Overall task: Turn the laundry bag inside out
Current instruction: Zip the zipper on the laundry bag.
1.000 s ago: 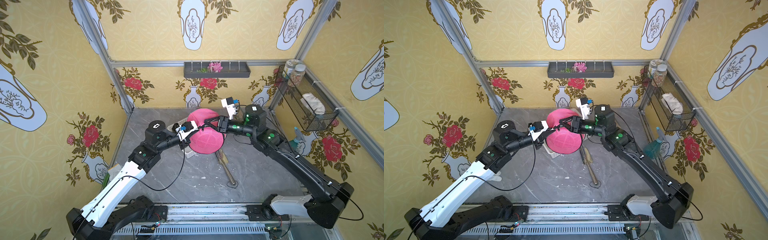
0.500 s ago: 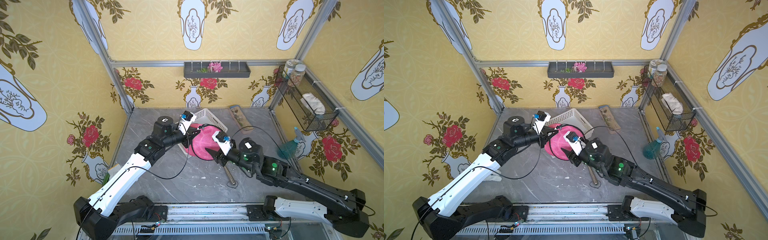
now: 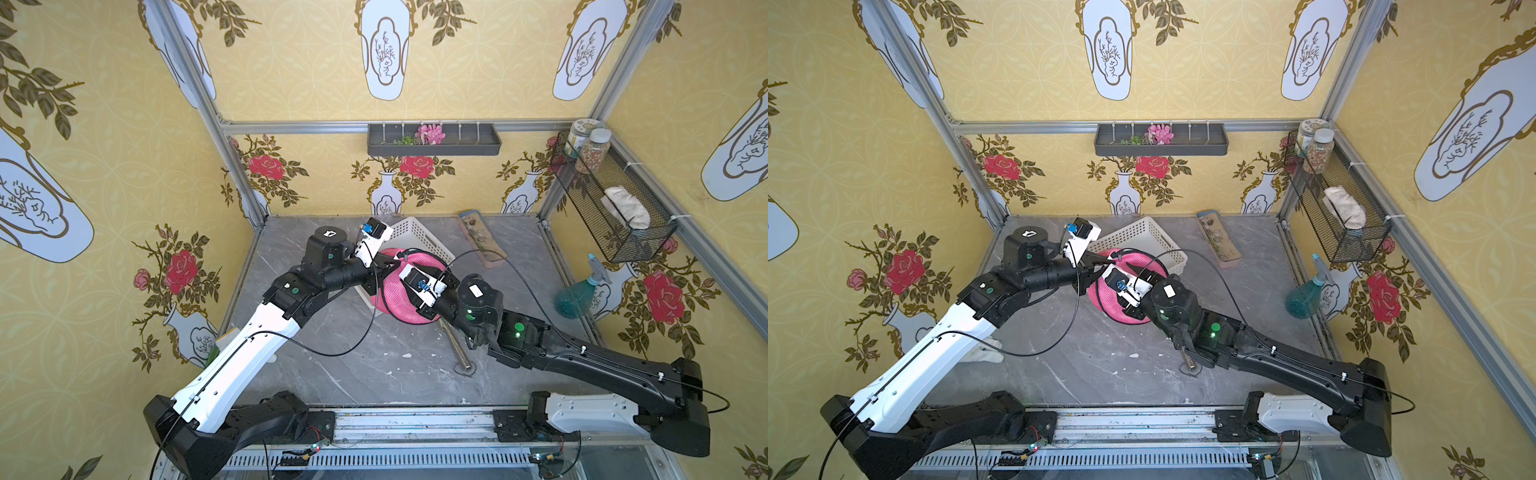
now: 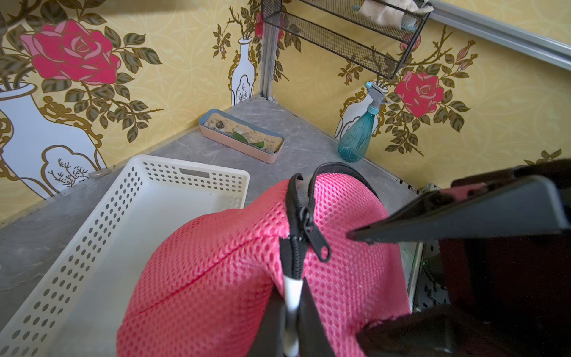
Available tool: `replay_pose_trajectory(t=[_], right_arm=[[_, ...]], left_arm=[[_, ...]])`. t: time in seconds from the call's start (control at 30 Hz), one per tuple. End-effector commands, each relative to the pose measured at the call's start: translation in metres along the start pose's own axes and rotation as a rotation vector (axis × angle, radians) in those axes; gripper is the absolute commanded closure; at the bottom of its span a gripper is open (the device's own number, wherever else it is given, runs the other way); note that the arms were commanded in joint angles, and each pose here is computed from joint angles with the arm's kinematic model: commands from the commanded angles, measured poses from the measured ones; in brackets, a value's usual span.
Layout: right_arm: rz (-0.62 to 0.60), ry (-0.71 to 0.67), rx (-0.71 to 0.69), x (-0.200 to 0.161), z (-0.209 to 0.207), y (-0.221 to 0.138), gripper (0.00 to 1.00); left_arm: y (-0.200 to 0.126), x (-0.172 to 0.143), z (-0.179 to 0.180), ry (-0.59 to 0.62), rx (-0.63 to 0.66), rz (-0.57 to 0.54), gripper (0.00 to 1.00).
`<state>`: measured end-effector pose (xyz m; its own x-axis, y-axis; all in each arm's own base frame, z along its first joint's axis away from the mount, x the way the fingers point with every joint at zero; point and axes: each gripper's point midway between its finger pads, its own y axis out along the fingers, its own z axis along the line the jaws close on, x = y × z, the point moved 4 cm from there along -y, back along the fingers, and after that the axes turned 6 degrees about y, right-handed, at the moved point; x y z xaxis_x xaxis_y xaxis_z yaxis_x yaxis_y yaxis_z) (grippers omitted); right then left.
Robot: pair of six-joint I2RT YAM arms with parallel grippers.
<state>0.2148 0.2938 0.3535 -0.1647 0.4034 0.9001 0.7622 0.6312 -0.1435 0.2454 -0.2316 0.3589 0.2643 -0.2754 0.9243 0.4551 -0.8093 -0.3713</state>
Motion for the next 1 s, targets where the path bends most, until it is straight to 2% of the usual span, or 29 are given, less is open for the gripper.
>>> replay_pose_trajectory(t=[0.0, 0.5, 0.87, 0.97], right_arm=[[-0.055, 0.004, -0.008, 0.014, -0.006, 0.005, 0.54], [-0.061, 0.019, -0.044, 0.017, -0.016, 0.016, 0.66], [-0.042, 0.011, -0.047, 0.01, -0.016, 0.016, 0.77], [-0.035, 0.009, -0.052, 0.01, -0.017, 0.015, 0.85]], left_arm=[[-0.001, -0.007, -0.005, 0.015, -0.028, 0.059, 1.0], [-0.007, -0.01, -0.005, 0.056, 0.003, 0.129, 1.0], [-0.01, -0.007, -0.005, 0.068, 0.012, 0.13, 1.0], [-0.011, -0.008, -0.006, 0.071, 0.009, 0.136, 1.0]])
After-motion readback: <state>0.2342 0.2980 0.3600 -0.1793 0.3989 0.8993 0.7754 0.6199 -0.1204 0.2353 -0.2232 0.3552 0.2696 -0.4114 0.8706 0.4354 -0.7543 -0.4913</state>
